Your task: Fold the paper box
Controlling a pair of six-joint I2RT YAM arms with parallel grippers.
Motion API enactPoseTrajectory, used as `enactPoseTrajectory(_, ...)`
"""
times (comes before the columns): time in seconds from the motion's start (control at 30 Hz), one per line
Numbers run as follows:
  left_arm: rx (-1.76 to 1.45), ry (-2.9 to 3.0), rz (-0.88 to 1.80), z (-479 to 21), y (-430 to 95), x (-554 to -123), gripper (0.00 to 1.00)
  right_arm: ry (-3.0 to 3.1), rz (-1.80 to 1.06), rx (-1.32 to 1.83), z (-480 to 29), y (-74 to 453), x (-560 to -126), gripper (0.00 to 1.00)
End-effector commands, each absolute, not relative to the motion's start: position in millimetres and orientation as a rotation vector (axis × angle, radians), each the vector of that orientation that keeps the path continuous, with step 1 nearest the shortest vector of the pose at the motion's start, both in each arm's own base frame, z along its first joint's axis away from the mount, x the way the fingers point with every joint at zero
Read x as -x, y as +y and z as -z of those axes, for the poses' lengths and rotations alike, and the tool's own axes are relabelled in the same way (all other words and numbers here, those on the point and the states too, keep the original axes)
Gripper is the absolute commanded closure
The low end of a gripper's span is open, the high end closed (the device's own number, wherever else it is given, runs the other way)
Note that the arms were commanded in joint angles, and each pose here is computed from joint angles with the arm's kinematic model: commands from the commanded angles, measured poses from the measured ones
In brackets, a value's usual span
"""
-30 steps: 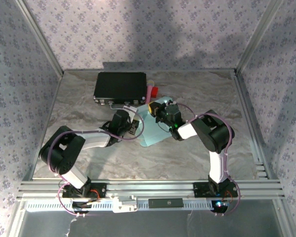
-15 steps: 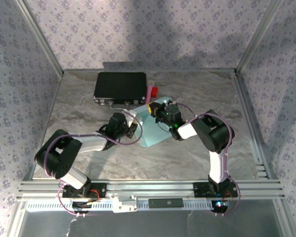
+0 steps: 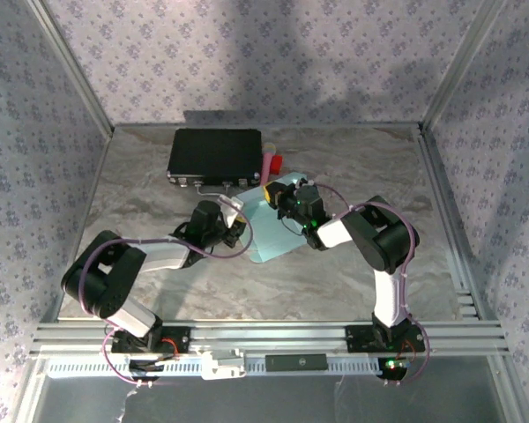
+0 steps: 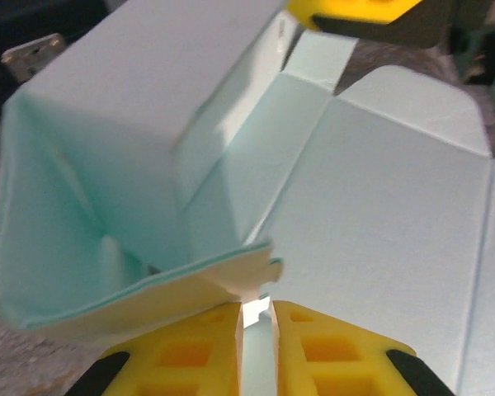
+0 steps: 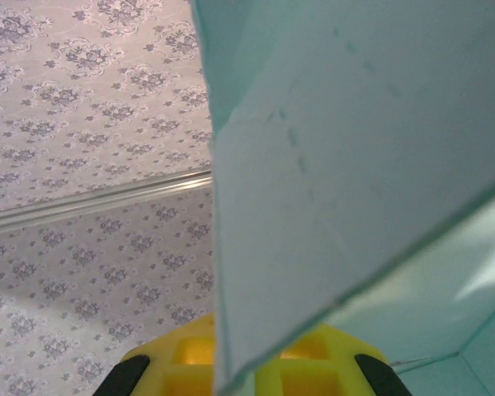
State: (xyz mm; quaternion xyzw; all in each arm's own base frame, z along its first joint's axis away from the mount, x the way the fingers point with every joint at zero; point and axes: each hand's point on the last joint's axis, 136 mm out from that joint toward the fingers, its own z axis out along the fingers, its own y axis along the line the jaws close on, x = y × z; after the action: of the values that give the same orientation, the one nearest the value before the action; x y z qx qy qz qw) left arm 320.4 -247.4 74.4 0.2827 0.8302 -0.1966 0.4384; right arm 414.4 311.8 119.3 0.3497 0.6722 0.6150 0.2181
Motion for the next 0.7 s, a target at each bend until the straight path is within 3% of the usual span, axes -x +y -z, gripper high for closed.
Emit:
enactPoseTrajectory(0.0,-0.753,1.988,0.548,-99,-275,-323,0.82,2.039,-1.601,-1.075,-70,314,-398,1.00)
enactPoseTrajectory(0.27,-0.645,1.994,0.503,-102,-268,-336,0.83,2.041,-1.601,-1.071,-72,317,-397,1.00)
enactPoseTrajectory(0.47,-0.688,2.020,0.526,-125,-261,-310,0.82,2.039,-1.593,-1.070,-74,312,-398,1.00)
enactPoseTrajectory(0.67,-0.430,2.037,0.468,-137,-204,-293,0.77,2.039,-1.597,-1.062,-76,313,-399,1.00)
